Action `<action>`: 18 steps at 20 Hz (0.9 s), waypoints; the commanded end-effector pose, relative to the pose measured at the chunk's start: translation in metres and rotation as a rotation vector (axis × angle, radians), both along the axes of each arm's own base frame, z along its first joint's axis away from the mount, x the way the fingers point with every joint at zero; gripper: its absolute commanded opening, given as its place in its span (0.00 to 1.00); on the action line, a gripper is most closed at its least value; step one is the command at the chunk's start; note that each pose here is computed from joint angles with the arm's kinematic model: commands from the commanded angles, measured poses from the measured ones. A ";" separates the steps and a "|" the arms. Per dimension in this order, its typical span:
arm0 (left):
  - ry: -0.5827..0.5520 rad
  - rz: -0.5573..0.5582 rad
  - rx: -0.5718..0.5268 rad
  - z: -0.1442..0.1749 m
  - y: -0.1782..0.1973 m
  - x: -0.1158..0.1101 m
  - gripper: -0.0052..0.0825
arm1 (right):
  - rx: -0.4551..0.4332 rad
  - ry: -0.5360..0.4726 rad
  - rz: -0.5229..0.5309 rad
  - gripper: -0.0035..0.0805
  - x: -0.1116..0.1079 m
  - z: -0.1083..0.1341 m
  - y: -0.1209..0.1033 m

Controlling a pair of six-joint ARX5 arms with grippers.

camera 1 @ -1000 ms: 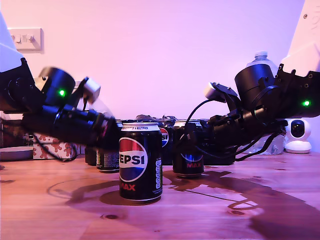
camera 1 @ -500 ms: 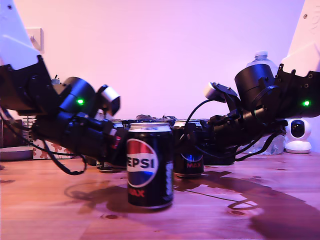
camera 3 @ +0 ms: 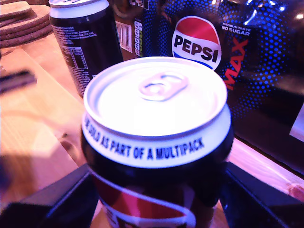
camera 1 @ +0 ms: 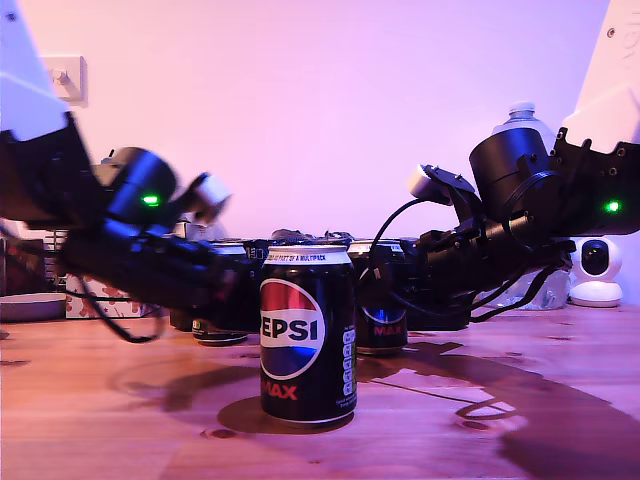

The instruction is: Stack up the Pepsi cans on top of each other

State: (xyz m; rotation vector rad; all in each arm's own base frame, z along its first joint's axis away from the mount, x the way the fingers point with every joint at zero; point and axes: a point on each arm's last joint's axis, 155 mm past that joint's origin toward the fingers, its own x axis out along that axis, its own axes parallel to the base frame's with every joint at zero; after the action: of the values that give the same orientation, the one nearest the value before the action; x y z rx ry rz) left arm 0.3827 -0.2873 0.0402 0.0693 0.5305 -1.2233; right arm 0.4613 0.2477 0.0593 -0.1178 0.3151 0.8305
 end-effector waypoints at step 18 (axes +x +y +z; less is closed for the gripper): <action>0.014 0.172 0.046 0.027 0.060 0.020 0.03 | 0.055 -0.076 -0.001 0.50 0.003 0.035 0.003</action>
State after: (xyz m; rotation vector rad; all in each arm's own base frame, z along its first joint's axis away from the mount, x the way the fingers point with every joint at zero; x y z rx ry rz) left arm 0.4091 -0.2299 0.0743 0.0587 0.5460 -1.0442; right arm 0.4621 0.2479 0.0633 -0.0948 0.3038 0.8257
